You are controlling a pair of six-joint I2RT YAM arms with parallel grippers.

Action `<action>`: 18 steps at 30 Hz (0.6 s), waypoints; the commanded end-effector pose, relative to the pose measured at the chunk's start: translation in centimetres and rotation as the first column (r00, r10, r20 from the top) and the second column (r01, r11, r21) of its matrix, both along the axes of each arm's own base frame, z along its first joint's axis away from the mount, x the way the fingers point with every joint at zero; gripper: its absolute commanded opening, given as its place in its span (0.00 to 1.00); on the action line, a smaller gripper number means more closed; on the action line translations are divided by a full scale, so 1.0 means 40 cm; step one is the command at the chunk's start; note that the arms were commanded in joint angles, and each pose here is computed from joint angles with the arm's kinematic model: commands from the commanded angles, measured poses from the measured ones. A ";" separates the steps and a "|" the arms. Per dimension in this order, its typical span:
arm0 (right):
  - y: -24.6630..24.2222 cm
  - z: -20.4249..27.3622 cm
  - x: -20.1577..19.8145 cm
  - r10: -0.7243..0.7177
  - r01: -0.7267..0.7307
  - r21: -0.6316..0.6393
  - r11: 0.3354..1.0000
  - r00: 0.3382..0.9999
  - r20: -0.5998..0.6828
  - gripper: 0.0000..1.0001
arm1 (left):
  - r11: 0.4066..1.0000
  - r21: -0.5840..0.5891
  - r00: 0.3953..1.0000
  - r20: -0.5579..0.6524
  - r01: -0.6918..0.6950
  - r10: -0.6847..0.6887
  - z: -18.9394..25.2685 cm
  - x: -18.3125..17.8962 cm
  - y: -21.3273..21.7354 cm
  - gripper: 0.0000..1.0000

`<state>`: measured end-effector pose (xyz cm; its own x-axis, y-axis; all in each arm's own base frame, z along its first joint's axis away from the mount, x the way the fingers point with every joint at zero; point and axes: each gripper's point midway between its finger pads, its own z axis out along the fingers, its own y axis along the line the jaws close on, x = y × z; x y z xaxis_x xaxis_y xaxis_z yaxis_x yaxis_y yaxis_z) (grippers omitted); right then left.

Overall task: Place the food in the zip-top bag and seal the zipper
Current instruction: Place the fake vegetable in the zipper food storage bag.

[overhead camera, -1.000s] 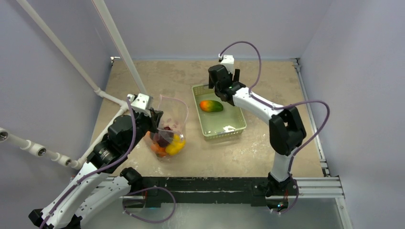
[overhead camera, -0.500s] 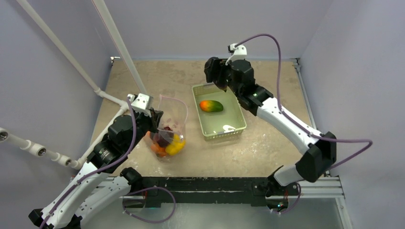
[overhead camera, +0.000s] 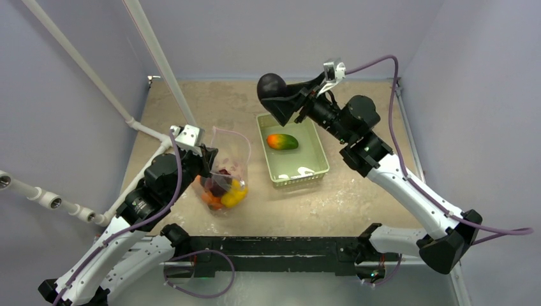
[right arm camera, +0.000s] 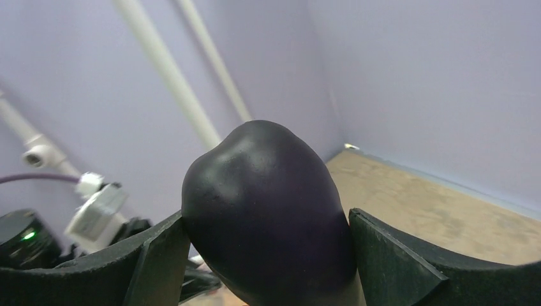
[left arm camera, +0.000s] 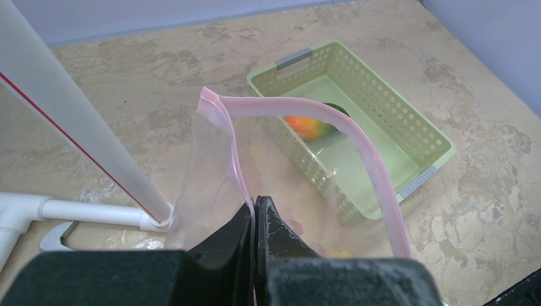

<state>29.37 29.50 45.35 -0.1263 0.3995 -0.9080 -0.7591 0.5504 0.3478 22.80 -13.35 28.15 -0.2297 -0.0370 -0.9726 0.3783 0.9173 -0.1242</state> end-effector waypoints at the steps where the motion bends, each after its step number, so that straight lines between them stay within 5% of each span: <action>1: 0.038 0.056 -0.104 0.180 -0.187 0.084 0.979 0.980 0.085 0.43 | 0.999 -0.037 0.998 0.060 -0.010 0.013 0.062 0.005 0.007 0.00; 18: 0.156 0.030 -0.245 0.378 -0.393 0.206 0.896 0.919 0.109 0.42 | 0.999 -0.042 0.998 0.063 -0.013 0.016 0.066 0.003 0.009 0.00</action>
<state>21.36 35.30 45.06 -0.2551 0.4628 -0.8490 -0.8925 0.2250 0.3908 22.76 -13.32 28.20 -0.2279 -0.0383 -0.9729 0.3785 0.9171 -0.1248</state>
